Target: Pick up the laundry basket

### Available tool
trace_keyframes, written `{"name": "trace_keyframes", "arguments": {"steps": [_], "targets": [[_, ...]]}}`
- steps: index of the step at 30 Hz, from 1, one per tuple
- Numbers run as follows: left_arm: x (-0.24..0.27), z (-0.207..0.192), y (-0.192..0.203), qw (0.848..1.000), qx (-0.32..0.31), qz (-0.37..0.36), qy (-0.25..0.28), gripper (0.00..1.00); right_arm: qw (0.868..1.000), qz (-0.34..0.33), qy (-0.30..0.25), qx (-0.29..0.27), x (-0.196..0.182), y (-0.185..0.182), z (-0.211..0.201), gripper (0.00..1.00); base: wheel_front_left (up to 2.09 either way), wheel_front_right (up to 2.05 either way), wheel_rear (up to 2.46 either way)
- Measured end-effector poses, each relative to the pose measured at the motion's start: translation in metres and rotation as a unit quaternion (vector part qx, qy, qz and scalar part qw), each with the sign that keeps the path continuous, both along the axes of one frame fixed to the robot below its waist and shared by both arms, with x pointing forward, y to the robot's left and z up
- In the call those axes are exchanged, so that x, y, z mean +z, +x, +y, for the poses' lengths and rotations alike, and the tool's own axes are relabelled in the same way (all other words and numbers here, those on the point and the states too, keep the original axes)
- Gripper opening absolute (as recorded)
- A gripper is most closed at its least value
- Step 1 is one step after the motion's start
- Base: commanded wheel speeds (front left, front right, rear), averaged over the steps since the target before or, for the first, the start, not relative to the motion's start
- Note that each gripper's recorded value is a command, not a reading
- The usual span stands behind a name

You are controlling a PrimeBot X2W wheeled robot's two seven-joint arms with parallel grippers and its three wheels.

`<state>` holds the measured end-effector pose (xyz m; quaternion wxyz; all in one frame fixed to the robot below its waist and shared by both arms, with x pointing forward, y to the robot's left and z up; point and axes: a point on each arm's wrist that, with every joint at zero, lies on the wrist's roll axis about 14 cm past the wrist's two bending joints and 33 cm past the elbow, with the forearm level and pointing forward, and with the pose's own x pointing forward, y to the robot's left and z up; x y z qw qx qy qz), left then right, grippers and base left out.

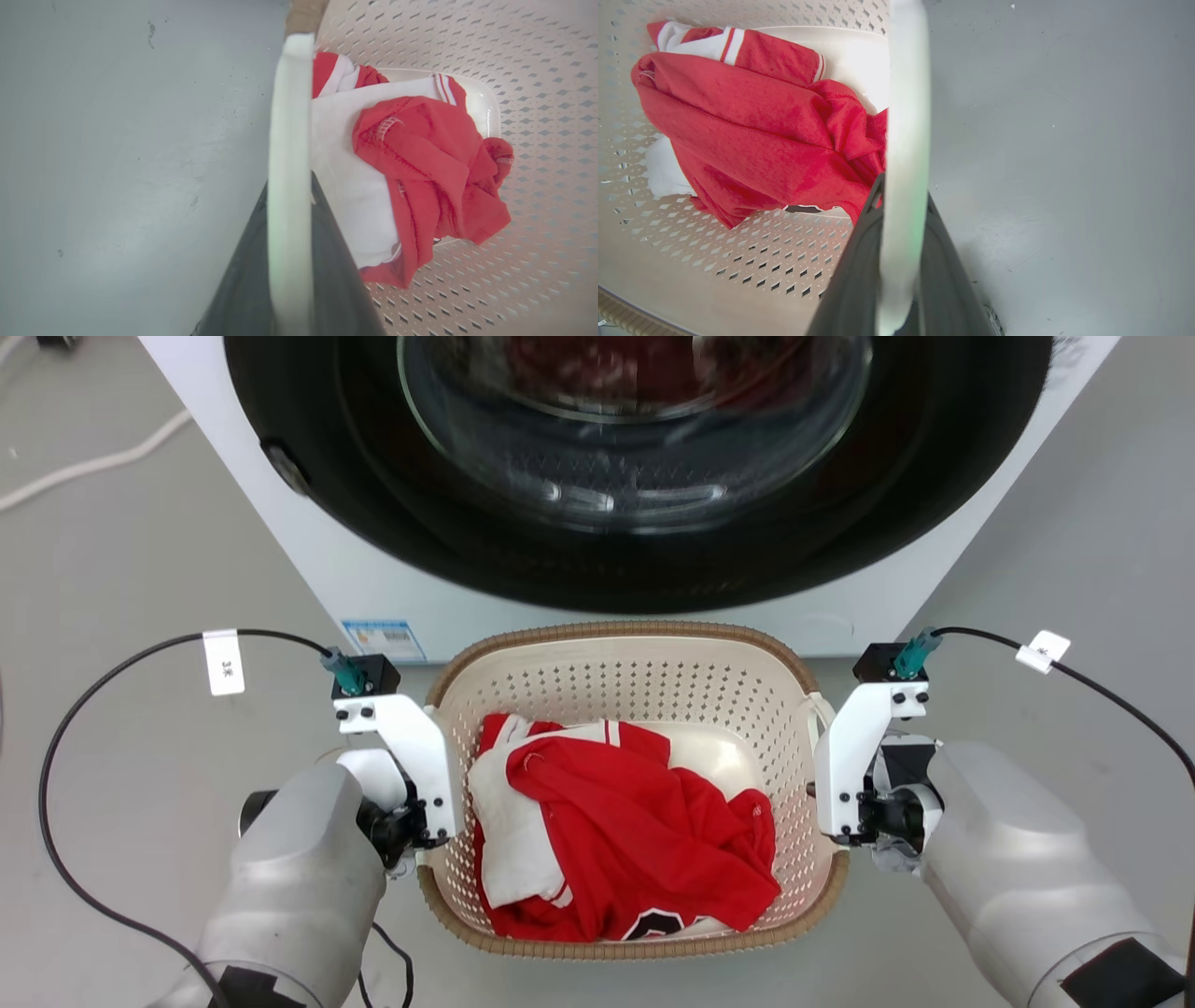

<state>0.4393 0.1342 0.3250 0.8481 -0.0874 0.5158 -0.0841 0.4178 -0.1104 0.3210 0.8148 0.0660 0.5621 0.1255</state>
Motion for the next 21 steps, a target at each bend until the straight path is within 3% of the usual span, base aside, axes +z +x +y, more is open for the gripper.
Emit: {"name": "trace_keyframes", "arguments": {"steps": [9,21], "targets": [[0.044,-0.003,-0.013,0.999,-0.008,-0.044,-0.001,0.0,0.999,-0.045,0.001,-0.008,0.046,-0.012,-0.005,0.0,0.0,0.0,0.0],[0.059,-0.003,-0.043,0.999,-0.011,-0.043,-0.003,0.0,0.999,-0.034,0.007,-0.014,0.058,-0.043,-0.006,0.0,0.0,0.0,0.0]]}}
